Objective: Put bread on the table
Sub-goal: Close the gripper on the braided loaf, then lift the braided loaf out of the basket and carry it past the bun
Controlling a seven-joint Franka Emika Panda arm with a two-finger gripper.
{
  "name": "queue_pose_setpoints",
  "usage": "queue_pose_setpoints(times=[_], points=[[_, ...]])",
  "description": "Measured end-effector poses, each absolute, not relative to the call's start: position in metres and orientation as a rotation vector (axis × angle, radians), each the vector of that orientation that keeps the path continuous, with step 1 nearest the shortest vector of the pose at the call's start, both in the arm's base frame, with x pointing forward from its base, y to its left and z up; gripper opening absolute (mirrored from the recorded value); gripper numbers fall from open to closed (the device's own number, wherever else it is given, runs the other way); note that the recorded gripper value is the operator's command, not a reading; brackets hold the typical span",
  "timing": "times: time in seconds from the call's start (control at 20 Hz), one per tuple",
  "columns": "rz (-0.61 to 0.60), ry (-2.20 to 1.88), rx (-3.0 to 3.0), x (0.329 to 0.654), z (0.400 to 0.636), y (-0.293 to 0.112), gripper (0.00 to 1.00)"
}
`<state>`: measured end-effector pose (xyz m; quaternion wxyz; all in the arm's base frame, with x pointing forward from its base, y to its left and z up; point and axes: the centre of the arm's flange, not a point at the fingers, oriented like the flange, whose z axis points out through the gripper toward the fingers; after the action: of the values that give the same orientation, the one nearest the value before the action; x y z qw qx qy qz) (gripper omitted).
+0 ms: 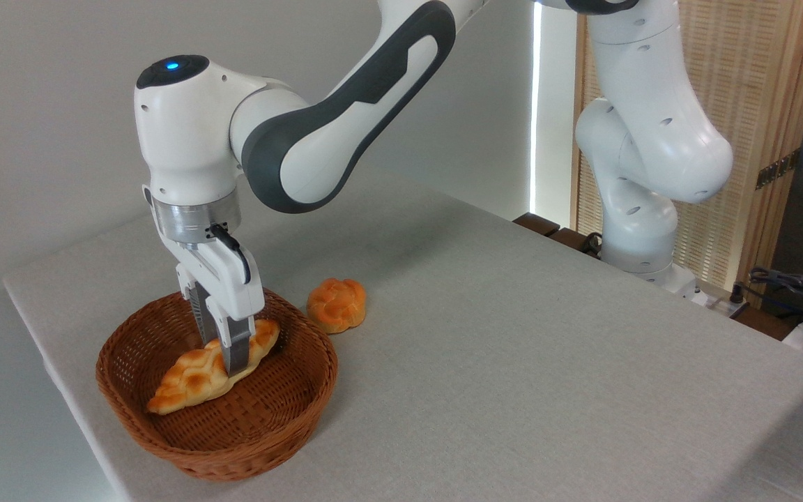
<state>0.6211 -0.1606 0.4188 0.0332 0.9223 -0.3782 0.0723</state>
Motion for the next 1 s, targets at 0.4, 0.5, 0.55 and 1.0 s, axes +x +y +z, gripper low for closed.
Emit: queue_pose_setpoints(times=[0.4, 0.5, 0.55, 1.0], points=[[0.335, -1.139, 2.855, 0.622, 0.464, -0.147, 0.48], [0.351, -1.136, 2.857, 0.615, 0.485, -0.142, 0.52], [0.342, -1.135, 2.857, 0.610, 0.496, -0.140, 0.52], [0.147, -1.102, 2.859, 0.534, 0.537, -0.107, 0.63]])
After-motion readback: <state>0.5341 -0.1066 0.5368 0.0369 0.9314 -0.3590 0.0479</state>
